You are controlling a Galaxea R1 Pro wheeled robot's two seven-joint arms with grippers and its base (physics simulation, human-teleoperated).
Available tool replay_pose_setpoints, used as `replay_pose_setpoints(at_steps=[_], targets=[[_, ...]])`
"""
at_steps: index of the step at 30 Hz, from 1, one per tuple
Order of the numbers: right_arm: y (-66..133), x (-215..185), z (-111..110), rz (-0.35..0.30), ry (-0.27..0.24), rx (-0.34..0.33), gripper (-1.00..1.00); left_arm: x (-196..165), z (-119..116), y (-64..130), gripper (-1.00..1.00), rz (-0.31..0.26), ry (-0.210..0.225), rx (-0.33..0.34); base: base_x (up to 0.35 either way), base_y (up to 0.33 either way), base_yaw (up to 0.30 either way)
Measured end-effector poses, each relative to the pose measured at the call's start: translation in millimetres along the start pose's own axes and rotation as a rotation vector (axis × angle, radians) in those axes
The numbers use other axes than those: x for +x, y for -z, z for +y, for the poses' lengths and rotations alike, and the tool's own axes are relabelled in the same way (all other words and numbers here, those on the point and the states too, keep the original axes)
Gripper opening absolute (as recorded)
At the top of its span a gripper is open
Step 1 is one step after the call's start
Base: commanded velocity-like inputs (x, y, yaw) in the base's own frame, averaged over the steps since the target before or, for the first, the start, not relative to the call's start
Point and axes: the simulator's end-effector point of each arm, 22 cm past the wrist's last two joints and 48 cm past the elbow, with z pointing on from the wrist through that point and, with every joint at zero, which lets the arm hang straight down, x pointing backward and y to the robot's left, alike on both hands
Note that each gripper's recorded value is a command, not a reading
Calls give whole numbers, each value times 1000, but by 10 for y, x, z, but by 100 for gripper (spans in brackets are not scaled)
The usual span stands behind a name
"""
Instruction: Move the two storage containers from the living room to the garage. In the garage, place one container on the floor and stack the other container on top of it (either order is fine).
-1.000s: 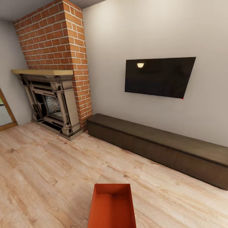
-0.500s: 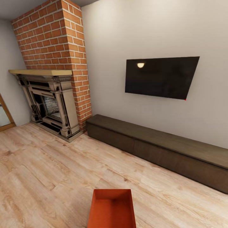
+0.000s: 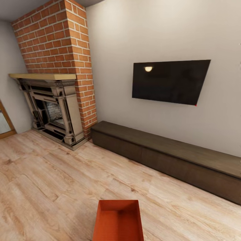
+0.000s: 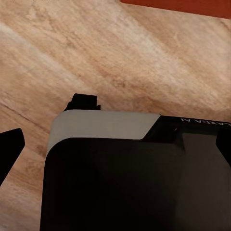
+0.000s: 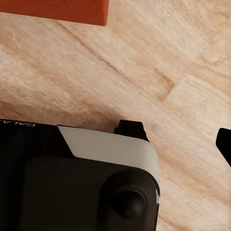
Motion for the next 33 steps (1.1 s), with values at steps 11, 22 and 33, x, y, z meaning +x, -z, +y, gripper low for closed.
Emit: replay_pose_setpoints(at_steps=[11,22,33], targets=[[0,2,1,1,0,0,100,1,3,0,100,0,0,0,0,0,-97],[0,1,0,1,0,0,100,5,1,0,100,1,0,0,-42,52,-1],[0,8,5,4,0,-1,100,2,3,0,100,0,1,0,-3,6,0]])
